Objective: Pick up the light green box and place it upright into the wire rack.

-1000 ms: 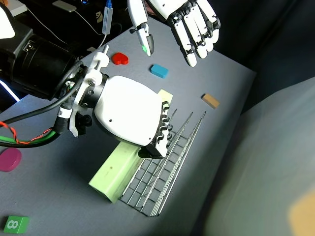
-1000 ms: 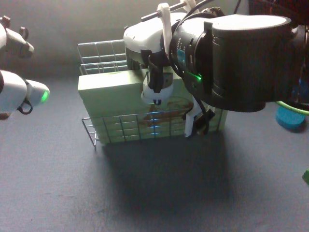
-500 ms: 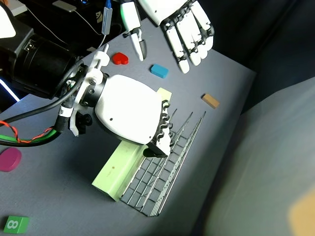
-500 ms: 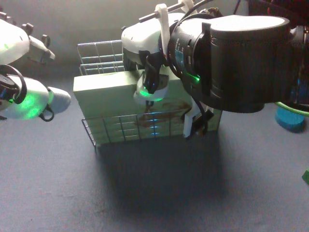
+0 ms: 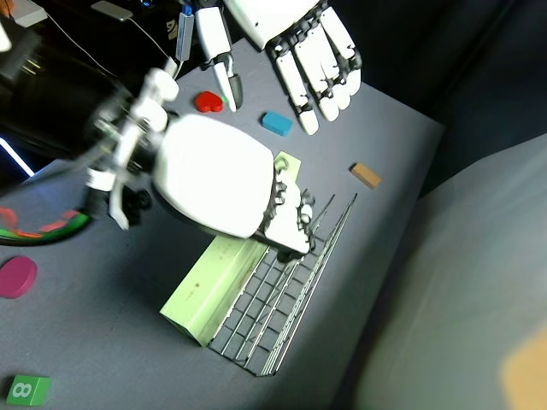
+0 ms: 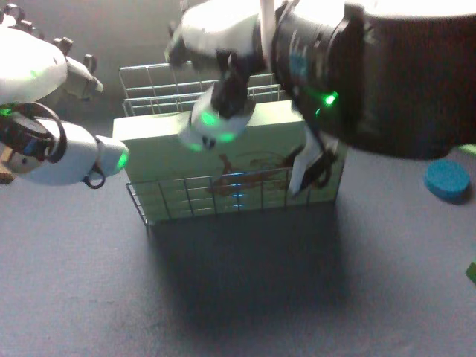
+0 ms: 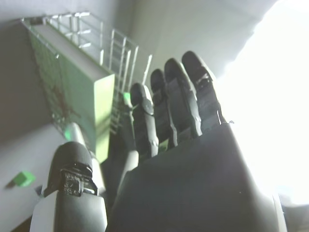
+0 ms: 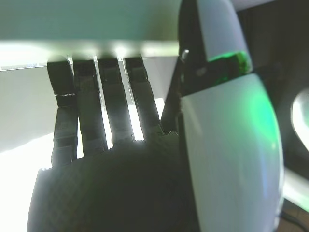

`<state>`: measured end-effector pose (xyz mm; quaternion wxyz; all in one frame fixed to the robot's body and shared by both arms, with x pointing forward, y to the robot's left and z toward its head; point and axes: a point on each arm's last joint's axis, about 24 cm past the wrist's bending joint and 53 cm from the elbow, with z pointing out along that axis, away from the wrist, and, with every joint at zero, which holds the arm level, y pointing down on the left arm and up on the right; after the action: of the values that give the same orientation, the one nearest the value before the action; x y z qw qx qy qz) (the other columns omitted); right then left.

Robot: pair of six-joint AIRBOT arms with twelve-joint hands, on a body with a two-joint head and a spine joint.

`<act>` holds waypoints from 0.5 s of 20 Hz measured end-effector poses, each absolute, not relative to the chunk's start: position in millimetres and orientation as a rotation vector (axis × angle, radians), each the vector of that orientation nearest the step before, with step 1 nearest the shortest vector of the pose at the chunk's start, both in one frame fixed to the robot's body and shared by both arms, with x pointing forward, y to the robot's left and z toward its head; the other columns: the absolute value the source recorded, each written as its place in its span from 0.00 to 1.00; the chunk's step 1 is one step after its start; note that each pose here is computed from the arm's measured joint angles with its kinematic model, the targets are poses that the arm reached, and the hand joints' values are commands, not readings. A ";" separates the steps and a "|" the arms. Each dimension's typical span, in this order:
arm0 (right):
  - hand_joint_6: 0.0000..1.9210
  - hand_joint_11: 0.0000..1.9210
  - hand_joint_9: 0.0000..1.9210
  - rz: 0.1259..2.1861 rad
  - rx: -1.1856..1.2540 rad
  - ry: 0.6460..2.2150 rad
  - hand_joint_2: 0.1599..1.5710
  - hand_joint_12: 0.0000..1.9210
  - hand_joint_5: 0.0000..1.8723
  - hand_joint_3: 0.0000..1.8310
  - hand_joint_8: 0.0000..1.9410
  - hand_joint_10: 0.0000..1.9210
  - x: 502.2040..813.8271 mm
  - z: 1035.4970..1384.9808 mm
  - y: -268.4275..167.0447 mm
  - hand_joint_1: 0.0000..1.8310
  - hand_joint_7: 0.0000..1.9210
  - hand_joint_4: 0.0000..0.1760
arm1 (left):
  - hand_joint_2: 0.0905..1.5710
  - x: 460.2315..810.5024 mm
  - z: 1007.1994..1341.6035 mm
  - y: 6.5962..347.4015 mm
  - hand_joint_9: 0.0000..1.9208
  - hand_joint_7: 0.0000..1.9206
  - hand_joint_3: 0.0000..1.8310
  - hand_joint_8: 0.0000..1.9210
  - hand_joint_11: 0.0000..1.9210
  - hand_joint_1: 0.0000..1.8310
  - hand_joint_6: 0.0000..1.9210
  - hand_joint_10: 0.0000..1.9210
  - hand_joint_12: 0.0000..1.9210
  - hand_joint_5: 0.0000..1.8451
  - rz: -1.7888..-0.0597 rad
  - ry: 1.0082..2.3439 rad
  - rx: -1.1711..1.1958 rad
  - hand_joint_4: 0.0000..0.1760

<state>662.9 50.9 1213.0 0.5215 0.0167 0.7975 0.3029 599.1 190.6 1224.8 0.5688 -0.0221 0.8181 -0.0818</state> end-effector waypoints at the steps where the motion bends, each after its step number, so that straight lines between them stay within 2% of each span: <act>1: 0.00 0.01 0.22 0.726 0.030 1.883 0.59 0.65 0.22 0.00 0.00 0.03 662.9 1223.0 48.4 0.44 0.26 0.00 | 0.77 599.0 1224.5 187.1 0.15 0.16 0.00 0.00 0.00 0.07 0.00 0.00 0.36 0.21 -0.197 1.923 -0.045 0.21; 5: 0.01 0.01 0.22 0.716 -0.030 1.832 0.59 0.65 0.23 0.00 0.00 0.02 656.9 1243.1 30.2 0.44 0.26 0.00 | 0.77 599.3 1225.3 176.0 0.15 0.16 0.00 0.00 0.00 0.07 0.00 0.00 0.35 0.21 -0.224 1.920 -0.042 0.21; 9: 0.01 0.01 0.23 0.753 -0.065 1.778 0.59 0.65 0.24 0.00 0.00 0.03 635.0 1270.4 5.4 0.44 0.27 0.00 | 0.77 601.2 1226.4 168.1 0.15 0.17 0.00 0.00 0.00 0.08 0.00 0.00 0.36 0.22 -0.227 1.914 -0.030 0.21; 10: 0.01 0.05 0.27 0.758 -0.072 1.776 0.64 0.66 0.27 0.00 0.00 0.03 626.7 1274.2 -2.3 0.39 0.29 0.00 | 0.77 601.0 1226.1 165.1 0.20 0.21 0.00 0.00 0.00 0.08 0.00 0.01 0.43 0.24 -0.237 1.916 -0.034 0.20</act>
<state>626.7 -2.3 1274.2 0.5684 -0.0307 0.7562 0.3227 601.0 165.1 1226.1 0.5693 -0.0143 0.8158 -0.1007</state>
